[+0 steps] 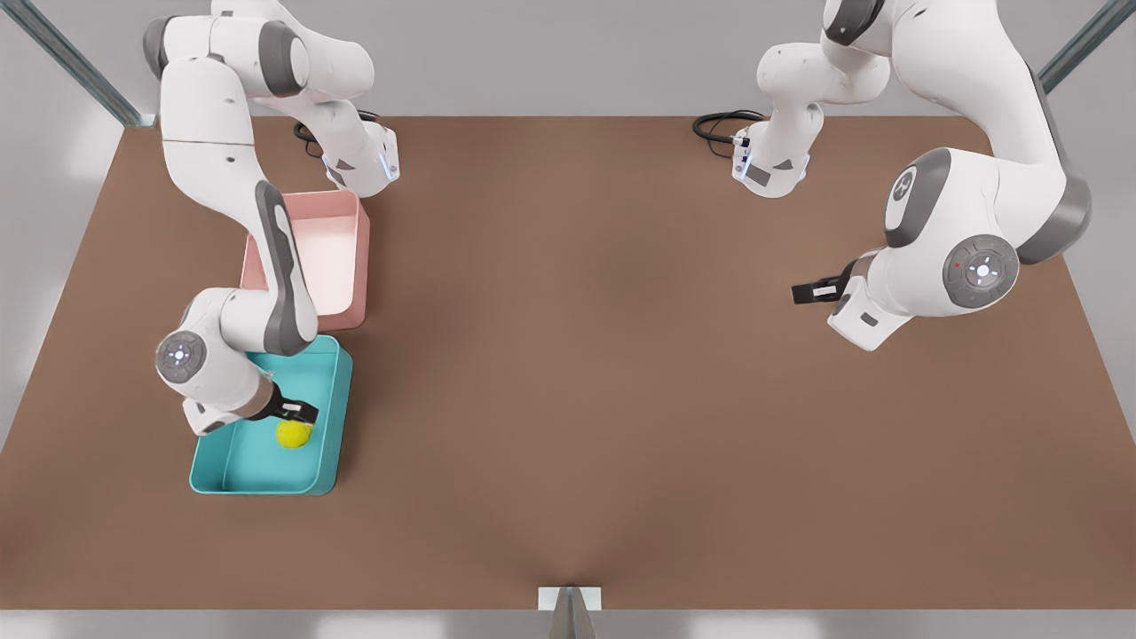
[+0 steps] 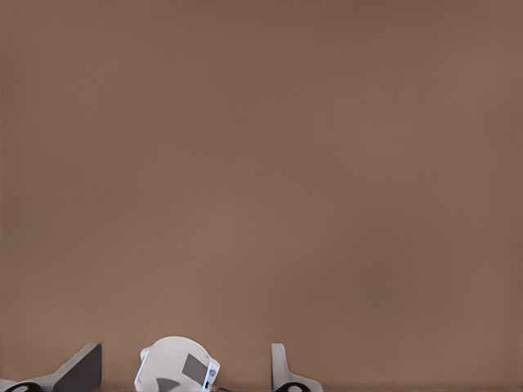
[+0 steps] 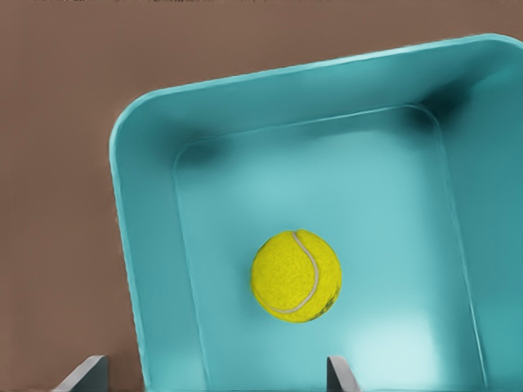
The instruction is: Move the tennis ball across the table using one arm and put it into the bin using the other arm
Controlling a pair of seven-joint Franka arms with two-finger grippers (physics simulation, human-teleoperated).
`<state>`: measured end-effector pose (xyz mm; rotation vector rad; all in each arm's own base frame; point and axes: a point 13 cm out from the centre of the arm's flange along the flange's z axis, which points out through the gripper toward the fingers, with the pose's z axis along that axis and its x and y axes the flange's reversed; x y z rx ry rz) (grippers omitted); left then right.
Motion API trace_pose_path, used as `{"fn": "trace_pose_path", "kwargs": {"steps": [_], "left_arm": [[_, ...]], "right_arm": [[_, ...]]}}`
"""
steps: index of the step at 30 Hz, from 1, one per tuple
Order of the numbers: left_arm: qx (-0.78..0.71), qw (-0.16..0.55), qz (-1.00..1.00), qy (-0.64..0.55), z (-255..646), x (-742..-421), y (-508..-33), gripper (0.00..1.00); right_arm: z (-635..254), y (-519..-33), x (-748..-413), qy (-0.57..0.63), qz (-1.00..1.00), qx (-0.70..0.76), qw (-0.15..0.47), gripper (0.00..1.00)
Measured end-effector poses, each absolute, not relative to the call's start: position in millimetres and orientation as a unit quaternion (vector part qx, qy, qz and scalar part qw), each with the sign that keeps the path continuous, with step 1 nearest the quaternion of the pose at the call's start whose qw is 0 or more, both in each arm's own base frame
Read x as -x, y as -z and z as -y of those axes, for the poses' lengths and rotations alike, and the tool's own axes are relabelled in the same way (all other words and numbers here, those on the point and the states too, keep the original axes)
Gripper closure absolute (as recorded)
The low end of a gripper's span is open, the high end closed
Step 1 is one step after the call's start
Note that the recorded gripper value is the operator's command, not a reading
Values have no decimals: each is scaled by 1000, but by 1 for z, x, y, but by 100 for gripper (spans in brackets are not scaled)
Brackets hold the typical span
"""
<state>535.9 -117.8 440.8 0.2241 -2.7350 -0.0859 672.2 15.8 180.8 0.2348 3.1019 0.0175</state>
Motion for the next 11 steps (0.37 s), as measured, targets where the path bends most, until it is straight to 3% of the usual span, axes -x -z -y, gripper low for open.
{"fn": "trace_pose_path", "kwargs": {"steps": [2,4,7,11], "left_arm": [[-80,197,977,31,118,-536,-441,0],[-80,197,977,31,118,-536,-441,0],[-80,198,977,32,118,-535,-441,0],[-80,198,976,32,118,-535,-440,0]], "right_arm": [[-43,-237,-697,-15,-998,-53,29,0],[-91,-323,-707,2,-999,-3,41,0],[-91,-433,-674,20,-999,13,35,0],[-59,-484,-600,15,-1000,0,-18,0]]}}
